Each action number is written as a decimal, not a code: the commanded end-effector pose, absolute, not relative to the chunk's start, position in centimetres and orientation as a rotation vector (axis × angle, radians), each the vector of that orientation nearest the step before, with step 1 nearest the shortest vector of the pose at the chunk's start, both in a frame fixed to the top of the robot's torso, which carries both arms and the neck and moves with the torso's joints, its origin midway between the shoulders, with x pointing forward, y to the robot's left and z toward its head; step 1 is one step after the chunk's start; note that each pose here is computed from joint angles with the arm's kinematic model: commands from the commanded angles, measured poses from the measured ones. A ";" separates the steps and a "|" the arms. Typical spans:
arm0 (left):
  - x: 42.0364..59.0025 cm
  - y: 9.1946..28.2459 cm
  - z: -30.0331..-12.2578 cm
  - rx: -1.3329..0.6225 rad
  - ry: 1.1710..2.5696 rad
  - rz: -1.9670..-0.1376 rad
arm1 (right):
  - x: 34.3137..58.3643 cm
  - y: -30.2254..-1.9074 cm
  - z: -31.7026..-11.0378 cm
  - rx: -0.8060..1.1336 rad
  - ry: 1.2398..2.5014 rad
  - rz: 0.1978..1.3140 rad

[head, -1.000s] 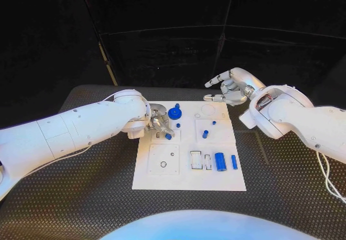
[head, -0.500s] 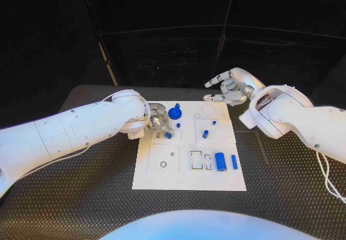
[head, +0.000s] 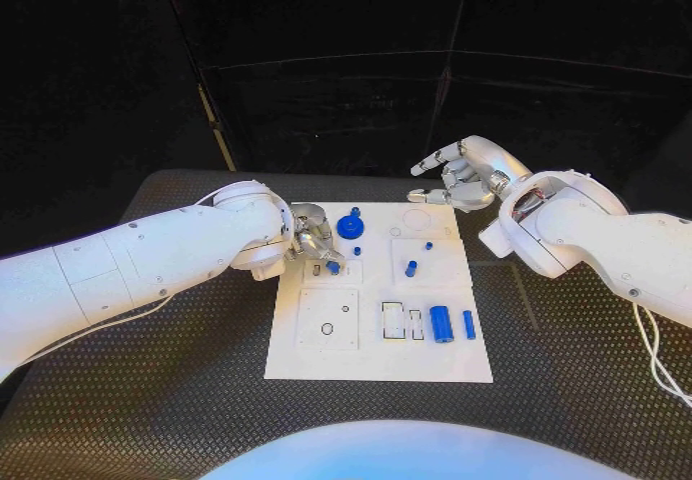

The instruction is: Assemble the parts on the task board

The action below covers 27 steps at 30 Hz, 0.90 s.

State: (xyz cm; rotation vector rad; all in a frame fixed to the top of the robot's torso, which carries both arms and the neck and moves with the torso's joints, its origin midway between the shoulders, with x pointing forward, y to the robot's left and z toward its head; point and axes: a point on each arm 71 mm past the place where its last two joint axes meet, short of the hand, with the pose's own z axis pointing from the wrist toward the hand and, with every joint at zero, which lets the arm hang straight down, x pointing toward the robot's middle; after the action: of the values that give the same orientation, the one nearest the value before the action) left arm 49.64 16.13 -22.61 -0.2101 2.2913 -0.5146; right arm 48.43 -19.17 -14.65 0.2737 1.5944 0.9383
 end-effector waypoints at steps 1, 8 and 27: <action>49.8 16.3 -22.3 -0.242 2.218 -0.525 | 48.4 -19.1 -14.5 0.261 1.590 0.945; 49.5 16.7 -22.7 -0.269 2.193 -0.521 | 48.4 -19.1 -14.5 0.261 1.589 0.944; 49.3 16.3 -24.0 -0.271 2.195 -0.508 | 48.4 -19.1 -14.5 0.259 1.591 0.946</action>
State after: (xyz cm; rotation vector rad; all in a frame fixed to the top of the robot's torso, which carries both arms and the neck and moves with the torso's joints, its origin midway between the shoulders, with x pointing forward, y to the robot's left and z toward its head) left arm 49.14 16.43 -24.19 -0.2780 2.2185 -0.5043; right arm 48.46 -19.24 -14.67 0.2719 1.5946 0.9378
